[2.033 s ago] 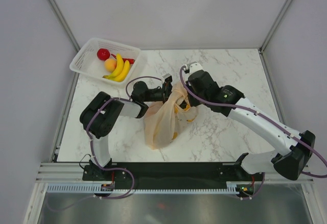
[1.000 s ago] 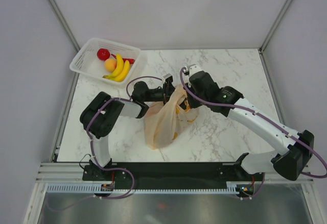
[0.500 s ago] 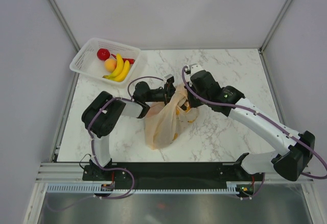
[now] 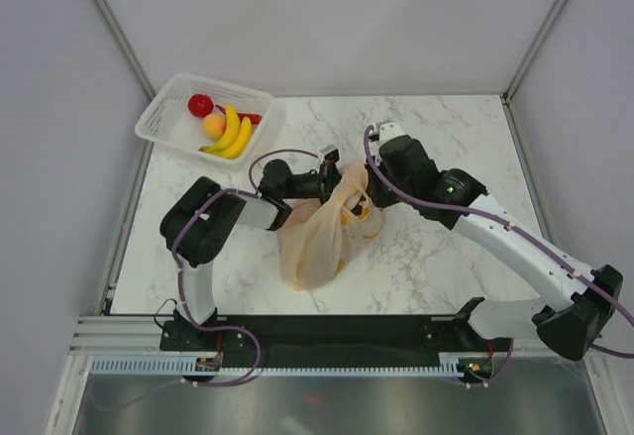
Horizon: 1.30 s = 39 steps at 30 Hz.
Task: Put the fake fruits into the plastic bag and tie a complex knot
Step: Tie the plastic bag at the center of the board.
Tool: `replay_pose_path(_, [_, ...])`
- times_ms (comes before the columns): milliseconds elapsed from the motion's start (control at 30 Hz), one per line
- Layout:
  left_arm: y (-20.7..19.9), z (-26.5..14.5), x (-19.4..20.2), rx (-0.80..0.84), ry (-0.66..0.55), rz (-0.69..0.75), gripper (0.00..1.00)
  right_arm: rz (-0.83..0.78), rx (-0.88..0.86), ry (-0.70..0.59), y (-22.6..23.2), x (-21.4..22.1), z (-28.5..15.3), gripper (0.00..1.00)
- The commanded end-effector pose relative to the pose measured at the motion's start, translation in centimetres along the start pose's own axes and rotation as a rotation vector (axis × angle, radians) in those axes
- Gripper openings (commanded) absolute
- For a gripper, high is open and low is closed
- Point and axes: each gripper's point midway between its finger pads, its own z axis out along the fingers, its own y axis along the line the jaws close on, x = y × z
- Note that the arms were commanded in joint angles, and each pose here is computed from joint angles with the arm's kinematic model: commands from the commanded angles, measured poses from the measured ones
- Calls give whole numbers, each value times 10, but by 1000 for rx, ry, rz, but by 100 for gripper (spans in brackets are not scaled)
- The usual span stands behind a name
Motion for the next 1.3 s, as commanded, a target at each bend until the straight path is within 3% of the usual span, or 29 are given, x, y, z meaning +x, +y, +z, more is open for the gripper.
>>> replay_pose_path(0, [-43, 0, 25, 183, 53, 289, 2, 32, 22, -116, -10, -33, -22, 20])
replay_pose_path(367, [-45, -2, 27, 183, 57, 290, 2, 90, 36, -171, -43, -55, -24, 32])
replay_pose_path(500, [-45, -2, 28, 182, 60, 291, 2, 123, -10, -188, -45, -59, -17, 46])
replay_pose_path(633, [-46, -3, 28, 182, 60, 294, 2, 162, -62, -198, -48, -62, -7, 54])
replay_pose_path(1267, [-45, -7, 28, 177, 55, 299, 2, 316, -270, -216, -49, -57, 18, 56])
